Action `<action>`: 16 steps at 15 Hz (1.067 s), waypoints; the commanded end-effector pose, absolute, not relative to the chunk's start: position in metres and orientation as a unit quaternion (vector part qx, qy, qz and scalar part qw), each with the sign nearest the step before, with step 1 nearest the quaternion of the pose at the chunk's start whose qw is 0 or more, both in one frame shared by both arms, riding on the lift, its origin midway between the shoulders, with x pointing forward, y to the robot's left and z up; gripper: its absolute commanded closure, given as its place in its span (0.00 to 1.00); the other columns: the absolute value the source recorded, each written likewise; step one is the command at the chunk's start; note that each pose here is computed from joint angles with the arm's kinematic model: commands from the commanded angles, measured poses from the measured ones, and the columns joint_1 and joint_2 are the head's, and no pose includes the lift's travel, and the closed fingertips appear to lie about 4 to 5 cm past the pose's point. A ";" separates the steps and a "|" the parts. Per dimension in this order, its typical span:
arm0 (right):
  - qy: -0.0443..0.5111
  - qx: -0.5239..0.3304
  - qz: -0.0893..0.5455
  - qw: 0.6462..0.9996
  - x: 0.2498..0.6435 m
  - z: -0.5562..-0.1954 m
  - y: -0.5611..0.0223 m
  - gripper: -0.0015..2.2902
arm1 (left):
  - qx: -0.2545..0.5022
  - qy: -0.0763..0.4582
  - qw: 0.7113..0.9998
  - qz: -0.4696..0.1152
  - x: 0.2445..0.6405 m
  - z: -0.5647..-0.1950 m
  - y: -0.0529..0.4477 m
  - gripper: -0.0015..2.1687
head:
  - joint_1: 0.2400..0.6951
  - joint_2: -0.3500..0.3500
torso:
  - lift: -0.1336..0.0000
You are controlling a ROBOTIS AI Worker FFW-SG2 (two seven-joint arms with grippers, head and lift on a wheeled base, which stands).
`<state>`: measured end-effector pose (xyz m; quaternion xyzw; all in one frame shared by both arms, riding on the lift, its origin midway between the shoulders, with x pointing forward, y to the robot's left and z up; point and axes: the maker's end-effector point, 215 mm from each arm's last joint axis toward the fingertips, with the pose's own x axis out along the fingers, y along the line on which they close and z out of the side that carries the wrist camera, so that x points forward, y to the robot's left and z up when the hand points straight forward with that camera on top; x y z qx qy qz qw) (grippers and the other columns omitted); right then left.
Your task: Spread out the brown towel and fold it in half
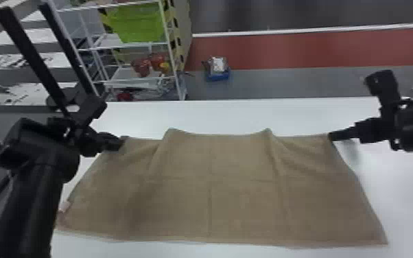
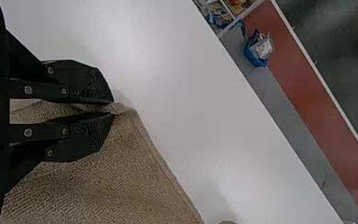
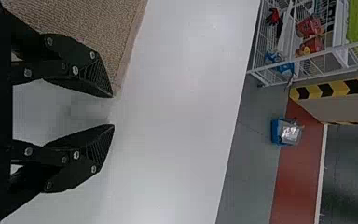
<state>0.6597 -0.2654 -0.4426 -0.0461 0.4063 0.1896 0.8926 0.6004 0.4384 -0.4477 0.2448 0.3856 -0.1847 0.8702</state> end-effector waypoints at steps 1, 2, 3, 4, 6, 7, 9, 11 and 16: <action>0.404 -0.045 0.187 0.894 0.662 -0.440 -0.268 0.17 | 0.245 0.386 0.870 -0.185 0.600 -0.448 0.438 0.46 | 1.00 0.71 | 0.00; 0.404 -0.042 0.187 0.895 0.662 -0.439 -0.267 0.17 | 0.245 0.386 0.870 -0.185 0.600 -0.448 0.439 0.46 | 1.00 0.71 | 0.00; 0.401 -0.036 0.188 0.896 0.663 -0.438 -0.266 0.17 | 0.245 0.386 0.870 -0.185 0.600 -0.448 0.439 0.46 | 1.00 0.71 | 0.00; 0.399 -0.032 0.190 0.896 0.663 -0.437 -0.264 0.17 | 0.246 0.385 0.870 -0.186 0.601 -0.447 0.439 0.46 | 1.00 0.71 | 0.00; 0.397 -0.022 0.196 0.896 0.664 -0.434 -0.257 0.17 | 0.245 0.384 0.871 -0.186 0.602 -0.445 0.439 0.46 | 1.00 0.71 | 0.00; 0.396 -0.025 0.198 0.896 0.667 -0.431 -0.253 0.17 | 0.244 0.385 0.870 -0.186 0.601 -0.445 0.439 0.46 | 1.00 0.71 | 0.00; 0.398 -0.033 0.204 0.894 0.666 -0.432 -0.242 0.18 | 0.244 0.385 0.870 -0.186 0.601 -0.445 0.439 0.46 | 1.00 0.72 | 0.00; 0.406 -0.049 0.209 0.888 0.664 -0.437 -0.235 0.18 | 0.245 0.386 0.870 -0.186 0.600 -0.446 0.441 0.46 | 1.00 0.73 | 0.00; 0.421 -0.053 0.205 0.882 0.659 -0.443 -0.234 0.18 | 0.245 0.386 0.869 -0.187 0.600 -0.446 0.441 0.46 | 1.00 0.75 | 0.00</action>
